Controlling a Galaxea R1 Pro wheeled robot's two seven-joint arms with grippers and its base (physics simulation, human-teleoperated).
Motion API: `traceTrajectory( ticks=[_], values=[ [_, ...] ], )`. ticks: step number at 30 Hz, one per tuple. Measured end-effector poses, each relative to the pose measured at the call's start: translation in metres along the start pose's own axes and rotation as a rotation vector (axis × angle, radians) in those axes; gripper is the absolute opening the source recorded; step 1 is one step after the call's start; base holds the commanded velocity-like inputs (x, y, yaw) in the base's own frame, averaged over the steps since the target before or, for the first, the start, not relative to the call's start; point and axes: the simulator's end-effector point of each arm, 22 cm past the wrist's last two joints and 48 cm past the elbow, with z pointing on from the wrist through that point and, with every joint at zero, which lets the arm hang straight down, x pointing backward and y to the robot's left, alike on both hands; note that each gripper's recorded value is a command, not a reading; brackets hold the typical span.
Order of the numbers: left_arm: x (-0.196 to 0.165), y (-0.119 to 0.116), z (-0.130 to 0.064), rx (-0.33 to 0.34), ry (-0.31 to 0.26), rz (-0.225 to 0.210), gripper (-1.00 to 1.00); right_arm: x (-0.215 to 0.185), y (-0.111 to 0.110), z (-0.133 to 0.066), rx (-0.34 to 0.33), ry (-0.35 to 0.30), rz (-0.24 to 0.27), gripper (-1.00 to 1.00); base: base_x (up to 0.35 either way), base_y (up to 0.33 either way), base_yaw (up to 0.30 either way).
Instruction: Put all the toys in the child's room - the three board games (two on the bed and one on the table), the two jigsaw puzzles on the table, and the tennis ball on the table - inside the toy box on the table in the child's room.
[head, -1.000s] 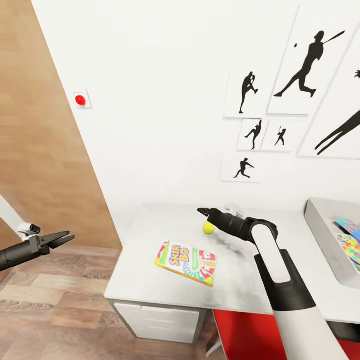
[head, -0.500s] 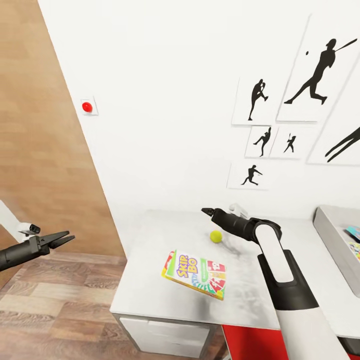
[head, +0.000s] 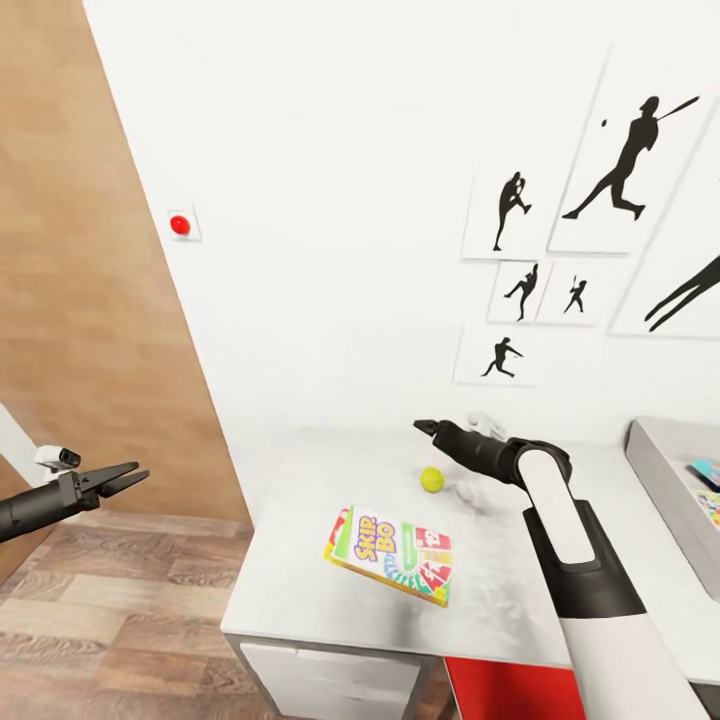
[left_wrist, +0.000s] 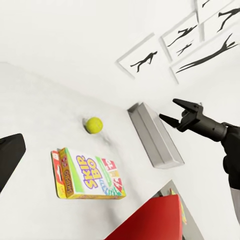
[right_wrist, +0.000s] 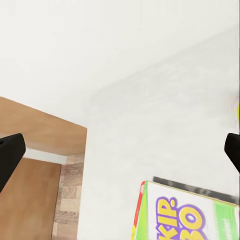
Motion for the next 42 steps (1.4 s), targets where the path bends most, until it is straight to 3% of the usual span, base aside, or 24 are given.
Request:
traceTrajectory(
  ticks=[7, 20, 34, 42],
  values=[
    [-0.003, -0.006, -0.001, 0.005, -0.004, 0.009, 1.00, 0.005, -0.021, -0.001, 0.094, 0.021, -0.006, 1.00, 0.000, 0.000, 0.000],
    [-0.006, -0.012, -0.002, 0.012, -0.009, 0.021, 1.00, 0.039, -0.095, 0.001, 0.363, 0.158, -0.007, 1.00, 0.000, 0.000, 0.005],
    [-0.006, -0.013, -0.002, 0.012, -0.009, 0.022, 1.00, 0.066, -0.145, -0.001, 0.550, 0.283, -0.022, 1.00, 0.000, 0.000, 0.000],
    [-0.006, -0.013, -0.002, 0.012, -0.009, 0.022, 1.00, 0.072, -0.152, -0.001, 0.569, 0.306, -0.023, 1.00, 0.000, 0.000, 0.000]
  ],
)
